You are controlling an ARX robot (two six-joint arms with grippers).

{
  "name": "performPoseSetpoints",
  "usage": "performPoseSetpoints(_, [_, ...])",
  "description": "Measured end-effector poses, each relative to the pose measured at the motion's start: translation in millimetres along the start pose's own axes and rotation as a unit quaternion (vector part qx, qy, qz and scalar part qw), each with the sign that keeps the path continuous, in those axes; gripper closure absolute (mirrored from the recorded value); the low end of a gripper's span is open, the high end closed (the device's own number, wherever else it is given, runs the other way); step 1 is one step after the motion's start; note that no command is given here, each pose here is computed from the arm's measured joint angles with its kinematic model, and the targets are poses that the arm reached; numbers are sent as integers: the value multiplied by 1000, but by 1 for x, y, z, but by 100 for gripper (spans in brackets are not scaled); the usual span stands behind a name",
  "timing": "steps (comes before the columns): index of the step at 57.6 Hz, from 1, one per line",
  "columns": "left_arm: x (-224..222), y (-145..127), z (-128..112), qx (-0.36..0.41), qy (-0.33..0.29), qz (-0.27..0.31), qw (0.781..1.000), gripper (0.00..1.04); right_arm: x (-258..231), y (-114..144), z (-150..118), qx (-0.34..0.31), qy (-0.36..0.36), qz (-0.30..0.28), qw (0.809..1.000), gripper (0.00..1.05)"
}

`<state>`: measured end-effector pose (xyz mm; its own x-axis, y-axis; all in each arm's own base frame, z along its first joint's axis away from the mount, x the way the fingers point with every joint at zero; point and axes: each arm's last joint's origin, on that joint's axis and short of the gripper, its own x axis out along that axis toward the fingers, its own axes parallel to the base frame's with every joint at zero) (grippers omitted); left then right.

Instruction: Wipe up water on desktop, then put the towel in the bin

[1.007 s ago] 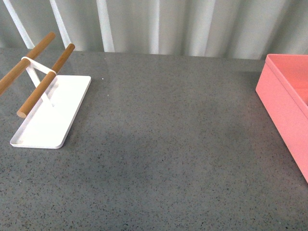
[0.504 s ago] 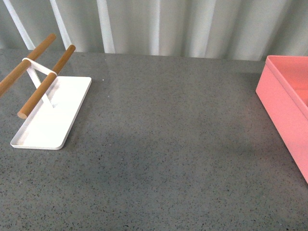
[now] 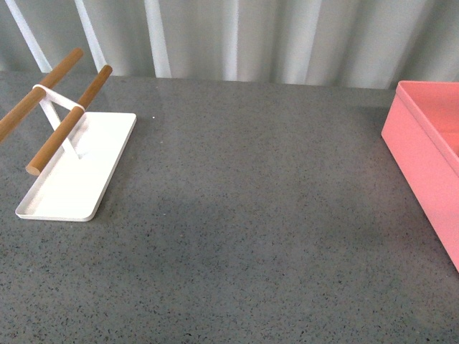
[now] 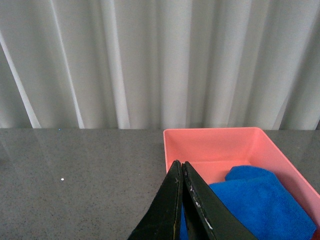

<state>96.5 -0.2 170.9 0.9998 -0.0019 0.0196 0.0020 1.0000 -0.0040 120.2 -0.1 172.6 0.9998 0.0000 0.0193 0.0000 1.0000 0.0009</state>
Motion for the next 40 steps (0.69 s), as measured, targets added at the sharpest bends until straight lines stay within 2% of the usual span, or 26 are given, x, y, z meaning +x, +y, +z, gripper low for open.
performPoseSetpoints(35, [0, 0, 0, 0, 0, 0, 1000, 7, -13, 0, 0, 0, -1, 0, 1000, 101])
performPoseSetpoints(40, [0, 0, 0, 0, 0, 0, 1000, 7, -21, 0, -5, 0, 17, 0, 1000, 101])
